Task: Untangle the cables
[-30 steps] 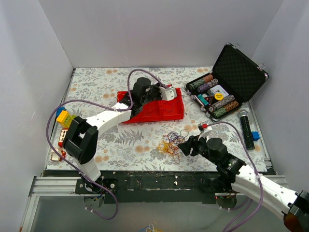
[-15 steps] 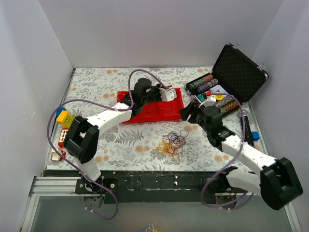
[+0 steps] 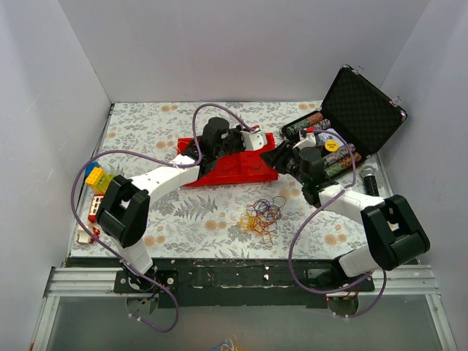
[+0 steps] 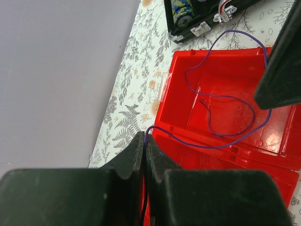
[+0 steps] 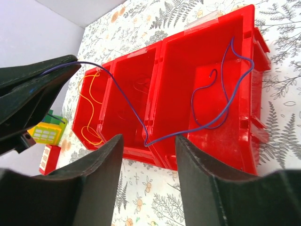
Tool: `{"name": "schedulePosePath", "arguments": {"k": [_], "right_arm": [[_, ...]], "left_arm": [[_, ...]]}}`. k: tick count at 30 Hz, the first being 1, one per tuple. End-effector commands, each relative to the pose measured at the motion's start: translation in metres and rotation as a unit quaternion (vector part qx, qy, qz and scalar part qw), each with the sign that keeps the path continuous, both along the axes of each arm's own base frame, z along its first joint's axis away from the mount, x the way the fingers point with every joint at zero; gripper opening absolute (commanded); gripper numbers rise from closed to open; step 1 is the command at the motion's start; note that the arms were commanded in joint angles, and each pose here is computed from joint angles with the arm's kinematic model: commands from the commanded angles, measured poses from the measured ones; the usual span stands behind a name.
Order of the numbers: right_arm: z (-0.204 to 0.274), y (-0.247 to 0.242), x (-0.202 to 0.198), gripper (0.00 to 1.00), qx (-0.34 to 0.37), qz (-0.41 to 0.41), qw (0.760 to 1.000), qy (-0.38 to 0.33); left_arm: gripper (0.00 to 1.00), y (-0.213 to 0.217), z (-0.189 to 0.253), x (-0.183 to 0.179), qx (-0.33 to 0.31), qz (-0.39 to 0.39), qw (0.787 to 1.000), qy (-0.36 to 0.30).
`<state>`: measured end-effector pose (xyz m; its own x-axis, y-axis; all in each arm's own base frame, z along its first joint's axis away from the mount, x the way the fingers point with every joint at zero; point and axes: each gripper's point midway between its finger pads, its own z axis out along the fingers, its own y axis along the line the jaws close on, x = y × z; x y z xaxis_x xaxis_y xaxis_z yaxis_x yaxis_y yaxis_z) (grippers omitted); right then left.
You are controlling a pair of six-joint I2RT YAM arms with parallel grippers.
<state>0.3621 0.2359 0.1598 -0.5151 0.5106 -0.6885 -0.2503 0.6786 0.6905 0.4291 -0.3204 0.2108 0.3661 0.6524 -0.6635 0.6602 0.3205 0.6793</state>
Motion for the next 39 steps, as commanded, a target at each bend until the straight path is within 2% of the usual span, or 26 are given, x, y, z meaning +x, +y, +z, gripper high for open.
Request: {"name": "schedulePosePath", "arguments": {"k": [1,6,8,15,20,28,32,36,39], "right_arm": [[0.035,0.012,0.022,0.5,0.051,-0.001,0.998,-0.04],[0.022,0.017,0.033,0.28,0.042,-0.003,0.999,-0.027],[0.015,0.018,0.036,0.23,0.039,-0.004,0.999,-0.021],[-0.008,0.025,0.044,0.11,0.031,0.003,1.0,-0.001],[-0.033,0.032,0.049,0.01,0.023,0.004,0.999,0.029],[-0.064,0.056,0.043,0.01,-0.032,0.026,0.996,0.075],[-0.072,0.054,0.03,0.14,-0.063,0.028,0.992,0.109],[-0.072,0.044,0.011,0.39,-0.108,0.011,0.988,0.113],[-0.068,0.031,0.004,0.52,-0.115,-0.005,0.987,0.113]], "left_arm": [[0.0,0.004,0.048,0.002,-0.037,0.011,0.999,-0.033],[0.0,0.007,0.059,0.004,-0.052,0.021,0.998,-0.036],[0.0,0.01,0.062,0.004,-0.057,0.024,0.998,-0.033],[0.0,0.011,0.074,-0.006,-0.073,0.015,0.997,-0.023],[0.0,0.0,0.083,-0.014,-0.104,-0.006,0.995,0.011],[0.0,-0.022,0.074,-0.015,-0.142,-0.028,0.987,0.075],[0.0,-0.029,0.054,-0.003,-0.151,-0.012,0.983,0.1],[0.0,-0.044,0.034,0.012,-0.151,-0.006,0.98,0.129],[0.0,-0.053,0.024,0.029,-0.148,0.015,0.978,0.145]]}}
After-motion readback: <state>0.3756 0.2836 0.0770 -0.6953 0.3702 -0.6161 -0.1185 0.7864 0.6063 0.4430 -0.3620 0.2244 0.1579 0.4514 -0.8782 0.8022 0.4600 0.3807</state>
